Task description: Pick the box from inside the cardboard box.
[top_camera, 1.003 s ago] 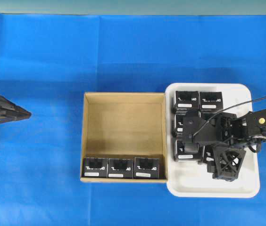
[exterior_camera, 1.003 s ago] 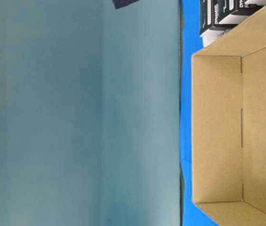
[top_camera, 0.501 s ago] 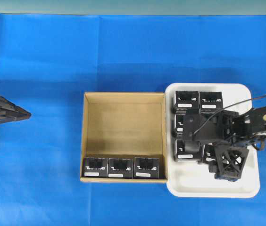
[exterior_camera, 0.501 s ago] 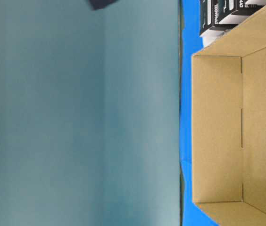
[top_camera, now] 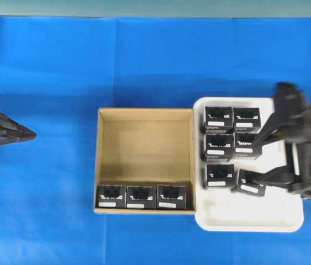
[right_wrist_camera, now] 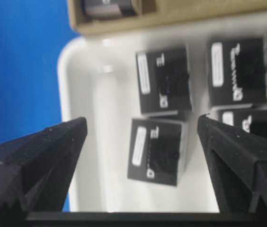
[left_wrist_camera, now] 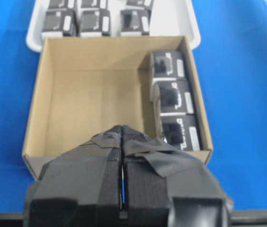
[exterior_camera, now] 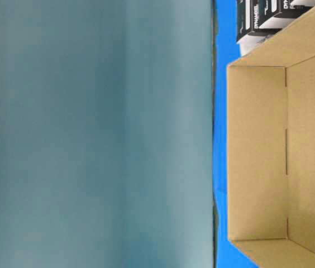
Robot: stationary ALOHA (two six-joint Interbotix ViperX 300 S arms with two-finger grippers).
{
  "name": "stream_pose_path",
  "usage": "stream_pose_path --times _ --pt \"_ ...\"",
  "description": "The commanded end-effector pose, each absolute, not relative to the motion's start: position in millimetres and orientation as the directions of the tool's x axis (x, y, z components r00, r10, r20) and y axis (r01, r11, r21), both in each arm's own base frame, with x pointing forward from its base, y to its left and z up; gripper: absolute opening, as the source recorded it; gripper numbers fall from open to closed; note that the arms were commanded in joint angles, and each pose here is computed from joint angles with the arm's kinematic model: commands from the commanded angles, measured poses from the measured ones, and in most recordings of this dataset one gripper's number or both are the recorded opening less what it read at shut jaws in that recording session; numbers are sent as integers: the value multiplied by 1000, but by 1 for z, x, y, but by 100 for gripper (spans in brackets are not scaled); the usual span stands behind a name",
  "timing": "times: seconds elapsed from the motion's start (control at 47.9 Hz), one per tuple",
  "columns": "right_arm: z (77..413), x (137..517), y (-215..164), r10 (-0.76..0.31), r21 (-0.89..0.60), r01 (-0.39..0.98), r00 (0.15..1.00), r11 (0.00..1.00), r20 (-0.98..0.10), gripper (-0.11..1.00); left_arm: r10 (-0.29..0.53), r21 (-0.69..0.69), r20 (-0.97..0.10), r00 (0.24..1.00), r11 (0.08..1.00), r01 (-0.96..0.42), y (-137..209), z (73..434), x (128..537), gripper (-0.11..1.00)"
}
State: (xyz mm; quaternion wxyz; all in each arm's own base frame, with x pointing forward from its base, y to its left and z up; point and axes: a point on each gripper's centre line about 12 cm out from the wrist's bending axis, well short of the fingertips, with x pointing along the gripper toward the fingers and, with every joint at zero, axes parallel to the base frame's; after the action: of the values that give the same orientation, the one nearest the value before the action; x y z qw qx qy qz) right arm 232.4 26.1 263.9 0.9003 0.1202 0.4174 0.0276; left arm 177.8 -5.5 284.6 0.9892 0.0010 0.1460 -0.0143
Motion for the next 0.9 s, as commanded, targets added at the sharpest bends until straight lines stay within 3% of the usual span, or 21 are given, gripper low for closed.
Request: stream_pose_path --times 0.0,0.23,0.878 --pt "278 225 24 144 247 36 729 968 -669 96 -28 -1 -264 964 1000 29 -6 296 180 -6" --pt "293 203 22 141 252 9 810 968 -569 96 -28 4 -262 965 1000 30 -6 296 180 -6" --pt "304 175 20 137 258 -22 889 966 -437 96 -36 3 -198 980 999 38 -7 307 177 -6"
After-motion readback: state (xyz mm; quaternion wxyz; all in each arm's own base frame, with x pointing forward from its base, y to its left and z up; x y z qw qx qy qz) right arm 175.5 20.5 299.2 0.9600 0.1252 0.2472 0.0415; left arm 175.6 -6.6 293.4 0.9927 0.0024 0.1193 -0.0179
